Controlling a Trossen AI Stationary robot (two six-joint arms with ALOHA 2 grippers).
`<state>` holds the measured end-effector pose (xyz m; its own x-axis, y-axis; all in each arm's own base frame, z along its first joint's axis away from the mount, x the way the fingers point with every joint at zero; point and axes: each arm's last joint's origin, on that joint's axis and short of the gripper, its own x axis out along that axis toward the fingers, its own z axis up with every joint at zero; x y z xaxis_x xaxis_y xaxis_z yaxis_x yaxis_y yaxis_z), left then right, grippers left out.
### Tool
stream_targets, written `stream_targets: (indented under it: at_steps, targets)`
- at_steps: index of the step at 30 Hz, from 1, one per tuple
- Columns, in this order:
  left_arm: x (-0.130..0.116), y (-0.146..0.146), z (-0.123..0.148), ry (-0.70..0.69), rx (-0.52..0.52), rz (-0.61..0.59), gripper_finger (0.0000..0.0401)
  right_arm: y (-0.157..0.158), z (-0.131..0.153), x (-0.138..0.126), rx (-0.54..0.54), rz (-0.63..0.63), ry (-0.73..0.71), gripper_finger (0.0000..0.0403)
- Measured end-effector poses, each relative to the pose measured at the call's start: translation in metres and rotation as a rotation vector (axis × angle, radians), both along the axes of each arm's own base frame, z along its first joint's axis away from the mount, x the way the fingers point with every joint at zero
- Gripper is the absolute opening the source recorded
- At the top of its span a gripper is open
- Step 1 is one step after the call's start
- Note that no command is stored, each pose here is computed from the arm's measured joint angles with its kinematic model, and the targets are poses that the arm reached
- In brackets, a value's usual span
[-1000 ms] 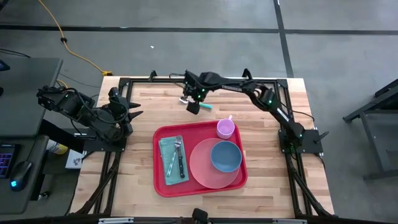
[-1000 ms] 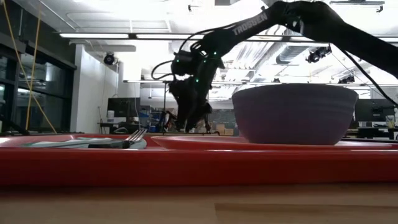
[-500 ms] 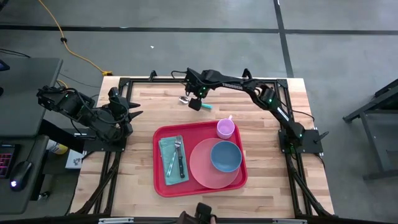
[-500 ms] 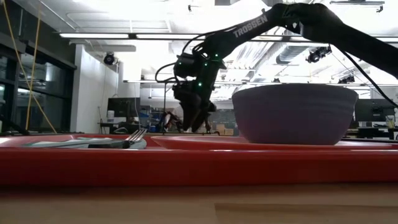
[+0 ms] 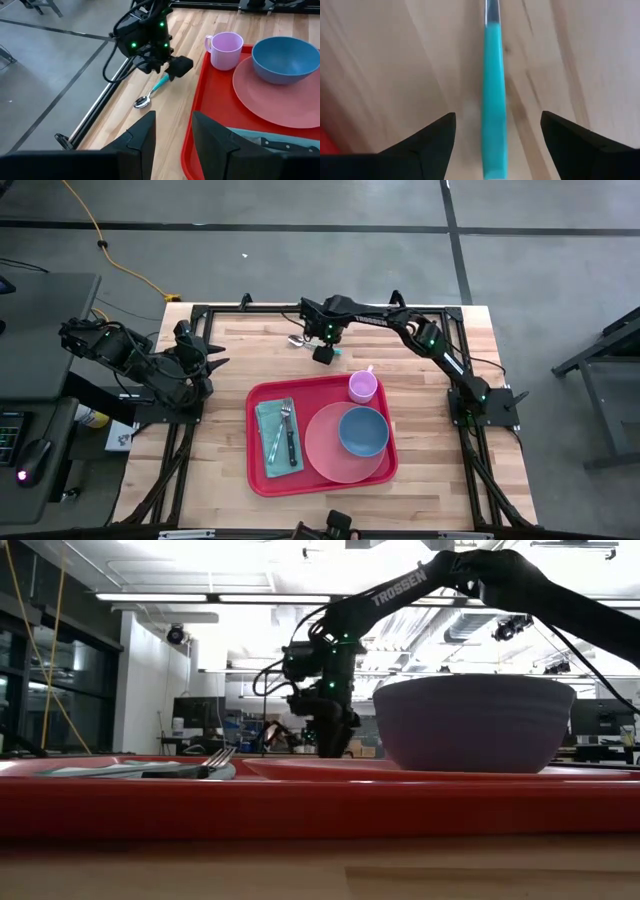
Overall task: Set up tray
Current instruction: Put the blue spoon on the blue napkin to the left of the blue fork
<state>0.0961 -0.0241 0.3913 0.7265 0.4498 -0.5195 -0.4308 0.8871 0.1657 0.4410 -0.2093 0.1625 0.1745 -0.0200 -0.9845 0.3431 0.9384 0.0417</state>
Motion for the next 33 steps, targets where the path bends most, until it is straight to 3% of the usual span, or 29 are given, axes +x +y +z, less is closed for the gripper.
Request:
stream_targets:
  at_steps: [20, 33]
  targets:
    - [0.0, -0.001, 0.0, 0.008, -0.014, -0.015, 0.0156, 0.002, -0.006, -0.013, 0.015, -0.055, 0.155, 0.0271]
    - [0.0, -0.001, 0.0, 0.008, -0.014, -0.016, 0.0156, 0.008, -0.019, -0.014, 0.038, -0.046, 0.161, 0.0267]
